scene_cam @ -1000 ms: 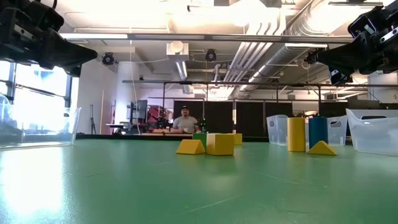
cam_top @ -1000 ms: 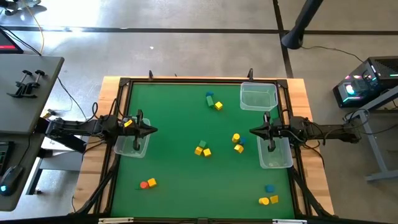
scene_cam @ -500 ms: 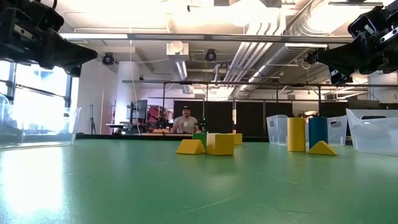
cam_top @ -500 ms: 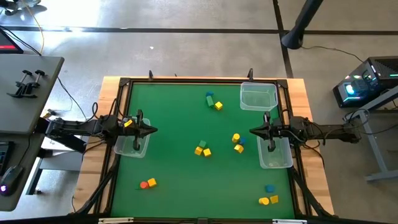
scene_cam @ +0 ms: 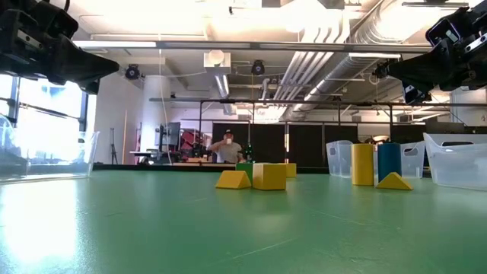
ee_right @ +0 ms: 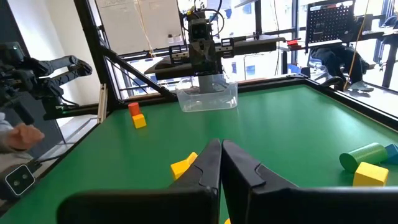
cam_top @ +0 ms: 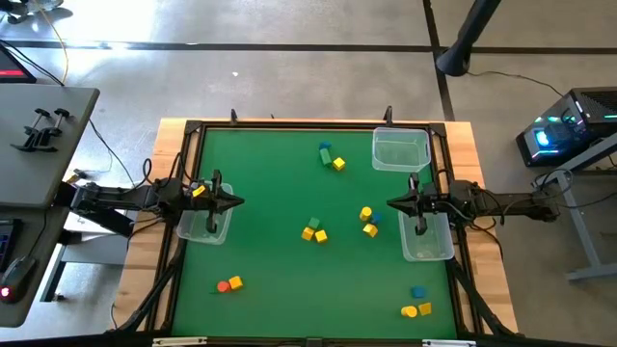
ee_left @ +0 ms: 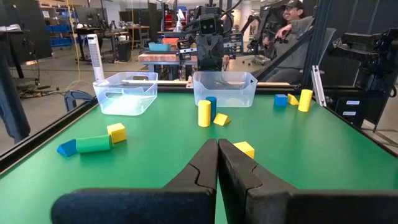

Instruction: Sort blocks by size

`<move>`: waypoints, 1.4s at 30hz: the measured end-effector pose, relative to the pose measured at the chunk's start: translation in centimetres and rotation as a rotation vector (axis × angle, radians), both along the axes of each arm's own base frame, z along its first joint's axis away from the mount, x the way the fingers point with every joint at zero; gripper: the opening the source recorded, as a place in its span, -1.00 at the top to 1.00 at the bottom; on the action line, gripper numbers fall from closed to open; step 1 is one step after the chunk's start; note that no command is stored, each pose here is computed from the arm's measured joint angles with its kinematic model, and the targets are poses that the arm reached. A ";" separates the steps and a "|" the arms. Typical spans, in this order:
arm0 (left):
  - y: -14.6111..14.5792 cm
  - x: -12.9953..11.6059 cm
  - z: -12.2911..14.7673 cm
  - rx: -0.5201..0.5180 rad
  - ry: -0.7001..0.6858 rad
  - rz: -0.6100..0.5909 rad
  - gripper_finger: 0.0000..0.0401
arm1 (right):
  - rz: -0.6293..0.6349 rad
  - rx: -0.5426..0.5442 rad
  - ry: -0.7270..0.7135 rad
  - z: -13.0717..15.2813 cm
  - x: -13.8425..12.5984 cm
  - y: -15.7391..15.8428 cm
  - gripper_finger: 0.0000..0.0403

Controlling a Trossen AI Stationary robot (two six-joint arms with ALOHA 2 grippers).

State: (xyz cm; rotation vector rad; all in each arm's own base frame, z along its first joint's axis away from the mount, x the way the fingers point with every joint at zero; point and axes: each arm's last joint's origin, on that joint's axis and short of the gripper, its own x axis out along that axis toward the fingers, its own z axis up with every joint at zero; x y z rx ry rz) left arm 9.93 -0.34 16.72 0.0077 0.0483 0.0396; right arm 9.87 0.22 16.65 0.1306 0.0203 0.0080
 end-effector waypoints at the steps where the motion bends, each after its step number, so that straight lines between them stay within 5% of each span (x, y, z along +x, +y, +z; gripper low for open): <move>1: 0.0 0.0 0.0 0.000 0.000 -0.001 1.00 | 0.000 0.000 0.000 0.0 0.0 0.0 1.00; 14: 0.0 0.0 0.0 0.041 -0.001 -0.002 1.00 | 0.000 0.000 0.000 0.0 0.0 0.0 1.00; 22: 0.0 0.0 0.0 -0.044 -0.006 0.002 1.00 | 0.000 0.005 -0.008 0.1 0.0 0.0 1.00; 30: 0.0 0.0 0.1 -0.138 -0.016 0.006 1.00 | 0.043 0.185 -0.247 2.4 -0.3 0.1 1.00; 37: 0.0 0.0 0.5 -0.189 -0.064 0.004 1.00 | 0.445 0.146 -0.421 4.4 -1.0 1.3 1.00; 42: 0.0 0.0 0.9 -0.198 -0.096 0.001 1.00 | 0.506 0.027 -0.478 4.7 -0.7 2.3 1.00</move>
